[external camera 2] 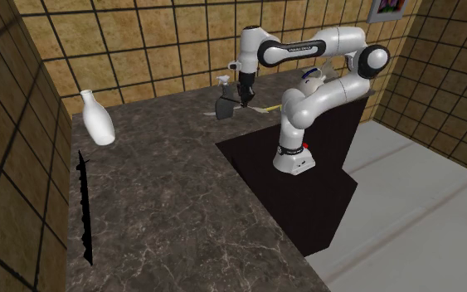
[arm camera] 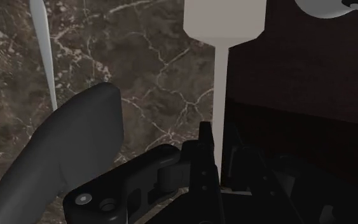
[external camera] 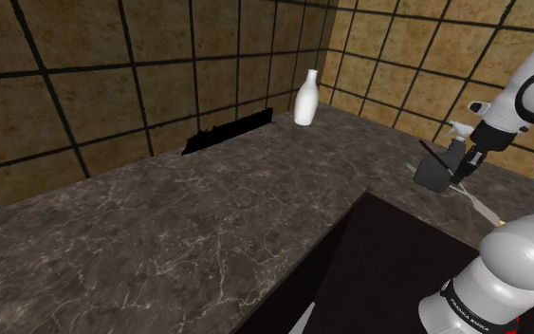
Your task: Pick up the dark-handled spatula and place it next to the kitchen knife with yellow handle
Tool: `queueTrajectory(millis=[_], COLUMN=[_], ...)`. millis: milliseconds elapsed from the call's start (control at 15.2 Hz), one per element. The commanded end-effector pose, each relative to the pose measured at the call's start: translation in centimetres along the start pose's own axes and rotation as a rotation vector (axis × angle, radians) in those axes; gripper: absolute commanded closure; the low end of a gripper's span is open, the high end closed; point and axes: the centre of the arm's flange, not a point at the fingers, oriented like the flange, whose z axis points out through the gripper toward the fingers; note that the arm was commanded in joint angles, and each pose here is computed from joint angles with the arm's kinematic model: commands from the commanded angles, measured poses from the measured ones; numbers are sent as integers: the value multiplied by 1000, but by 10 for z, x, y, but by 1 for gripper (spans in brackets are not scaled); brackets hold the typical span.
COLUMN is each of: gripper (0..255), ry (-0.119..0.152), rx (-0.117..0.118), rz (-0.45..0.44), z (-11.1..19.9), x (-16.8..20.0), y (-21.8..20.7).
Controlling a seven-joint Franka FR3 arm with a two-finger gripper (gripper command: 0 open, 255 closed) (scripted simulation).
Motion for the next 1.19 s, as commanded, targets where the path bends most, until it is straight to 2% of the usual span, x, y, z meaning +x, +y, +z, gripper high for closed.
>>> queueTrajectory(millis=[0,330,1122], gripper=[255,255,255], ry=[-1,-1,-1], rx=[0,0,0], rz=[-1,-1,-1], z=[1,-2,61], x=[-26,-80,-85], y=[13,40,41])
